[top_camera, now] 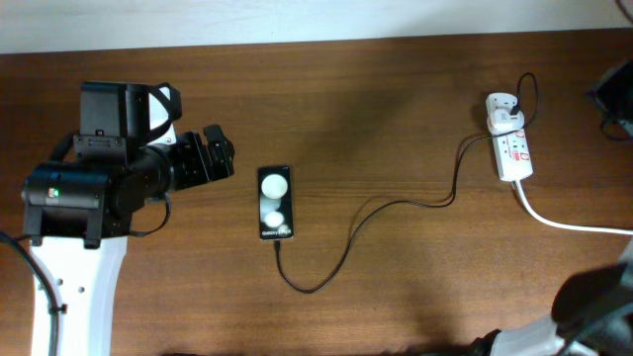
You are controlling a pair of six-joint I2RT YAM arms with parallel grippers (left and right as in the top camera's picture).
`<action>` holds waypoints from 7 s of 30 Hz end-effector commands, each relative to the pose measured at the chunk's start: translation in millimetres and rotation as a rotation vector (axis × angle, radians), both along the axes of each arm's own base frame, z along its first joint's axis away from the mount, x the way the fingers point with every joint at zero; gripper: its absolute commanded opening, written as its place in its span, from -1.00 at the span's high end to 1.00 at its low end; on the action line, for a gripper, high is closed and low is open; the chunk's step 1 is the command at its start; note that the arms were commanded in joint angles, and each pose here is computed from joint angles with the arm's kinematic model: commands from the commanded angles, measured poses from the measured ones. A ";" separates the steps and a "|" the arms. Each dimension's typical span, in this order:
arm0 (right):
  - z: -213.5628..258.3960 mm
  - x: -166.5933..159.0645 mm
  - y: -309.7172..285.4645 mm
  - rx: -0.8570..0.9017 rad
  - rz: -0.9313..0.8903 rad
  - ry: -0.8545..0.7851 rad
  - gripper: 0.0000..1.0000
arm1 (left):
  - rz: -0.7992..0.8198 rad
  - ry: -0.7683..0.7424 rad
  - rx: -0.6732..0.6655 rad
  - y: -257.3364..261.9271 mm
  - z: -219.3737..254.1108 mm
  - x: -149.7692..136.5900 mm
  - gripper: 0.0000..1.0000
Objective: Plug charger to phone and switch on socket
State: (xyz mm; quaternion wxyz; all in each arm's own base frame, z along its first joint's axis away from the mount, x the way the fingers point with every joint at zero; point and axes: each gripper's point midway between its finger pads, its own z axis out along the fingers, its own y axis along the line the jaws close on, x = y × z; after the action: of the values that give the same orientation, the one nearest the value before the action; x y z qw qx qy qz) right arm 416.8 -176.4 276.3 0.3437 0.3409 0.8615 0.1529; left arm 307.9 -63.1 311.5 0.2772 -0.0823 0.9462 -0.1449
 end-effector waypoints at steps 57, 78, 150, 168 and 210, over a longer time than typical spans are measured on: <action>64.6 -186.2 204.7 -0.553 0.592 -0.393 -0.97 | 0.014 -0.014 -0.001 1.9 4.5 -0.1 -0.98; -62.4 -172.1 191.1 -0.761 0.347 -0.799 -0.97 | 0.014 -0.014 -0.001 1.9 4.5 -0.1 -0.98; -122.9 -170.9 193.9 -0.735 0.396 -0.712 -0.97 | 0.021 -0.054 0.010 6.0 16.5 -11.9 -0.98; -122.9 -170.9 193.9 -0.735 0.396 -0.712 -0.97 | 0.119 -0.605 0.017 27.1 -35.7 -20.3 -0.98; -122.9 -170.9 193.9 -0.735 0.396 -0.712 -0.97 | -0.038 -0.922 0.619 68.1 -153.8 -62.1 -0.98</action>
State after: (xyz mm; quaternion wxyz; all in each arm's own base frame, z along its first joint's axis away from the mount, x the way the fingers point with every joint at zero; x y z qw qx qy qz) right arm 246.1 14.6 156.0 0.6759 -0.0400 0.7359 0.0036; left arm 246.2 2.4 157.7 0.6713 0.0912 0.7281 0.1043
